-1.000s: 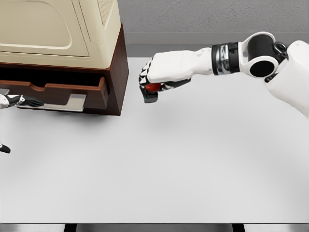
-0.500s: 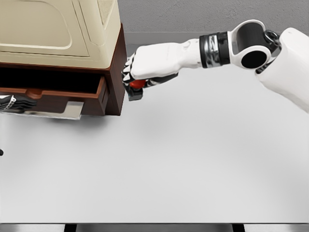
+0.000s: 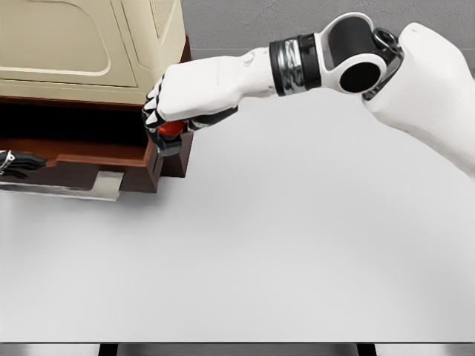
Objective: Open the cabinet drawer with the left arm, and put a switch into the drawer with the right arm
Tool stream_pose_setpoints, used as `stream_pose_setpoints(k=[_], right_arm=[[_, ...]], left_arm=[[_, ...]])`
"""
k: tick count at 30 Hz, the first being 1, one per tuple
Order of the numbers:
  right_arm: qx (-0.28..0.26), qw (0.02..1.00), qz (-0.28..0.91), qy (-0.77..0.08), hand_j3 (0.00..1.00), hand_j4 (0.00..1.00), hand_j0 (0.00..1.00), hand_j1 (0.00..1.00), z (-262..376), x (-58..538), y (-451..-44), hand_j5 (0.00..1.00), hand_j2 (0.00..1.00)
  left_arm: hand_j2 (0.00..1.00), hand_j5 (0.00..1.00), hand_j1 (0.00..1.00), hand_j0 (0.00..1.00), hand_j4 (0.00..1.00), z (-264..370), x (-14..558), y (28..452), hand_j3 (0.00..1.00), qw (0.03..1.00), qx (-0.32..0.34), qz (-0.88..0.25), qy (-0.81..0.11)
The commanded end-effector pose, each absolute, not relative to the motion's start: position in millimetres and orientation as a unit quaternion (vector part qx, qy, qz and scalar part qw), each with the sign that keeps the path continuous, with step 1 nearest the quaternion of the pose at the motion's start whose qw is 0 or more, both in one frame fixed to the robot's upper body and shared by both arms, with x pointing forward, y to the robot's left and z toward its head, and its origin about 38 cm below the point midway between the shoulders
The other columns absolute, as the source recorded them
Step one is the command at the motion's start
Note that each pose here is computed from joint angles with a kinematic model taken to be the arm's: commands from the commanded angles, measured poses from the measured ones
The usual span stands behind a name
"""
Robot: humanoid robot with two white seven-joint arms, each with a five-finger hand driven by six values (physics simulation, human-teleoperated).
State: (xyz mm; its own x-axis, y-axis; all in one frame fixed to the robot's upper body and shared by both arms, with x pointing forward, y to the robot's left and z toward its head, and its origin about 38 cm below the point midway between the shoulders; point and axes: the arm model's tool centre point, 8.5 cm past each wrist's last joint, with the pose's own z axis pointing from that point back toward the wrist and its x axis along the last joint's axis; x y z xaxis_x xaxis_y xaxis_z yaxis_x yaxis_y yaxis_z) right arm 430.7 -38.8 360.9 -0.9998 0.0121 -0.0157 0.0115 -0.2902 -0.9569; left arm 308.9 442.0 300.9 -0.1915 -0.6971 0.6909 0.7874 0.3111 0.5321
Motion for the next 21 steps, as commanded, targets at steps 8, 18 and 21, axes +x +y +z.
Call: stream_pose_setpoints(k=[8,18,21], right_arm=[[-0.008,0.038,0.796,-0.604,0.45,0.45,0.45,0.45,366,439,-5,0.45,0.45],[0.000,0.071,0.798,-0.598,0.45,0.45,0.45,0.45,360,460,29,0.45,0.45],[0.002,0.083,0.802,-0.592,0.45,0.45,0.45,0.45,353,466,33,0.45,0.45]], left_arm=[[1.00,1.00,1.00,1.00,1.00,331,312,446,1.00,0.621,-0.025,-0.575,-0.533],[1.00,1.00,1.00,1.00,1.00,371,304,458,1.00,0.612,-0.007,-0.548,-0.570],[1.00,1.00,1.00,1.00,1.00,375,303,455,1.00,0.593,-0.009,-0.556,-0.582]])
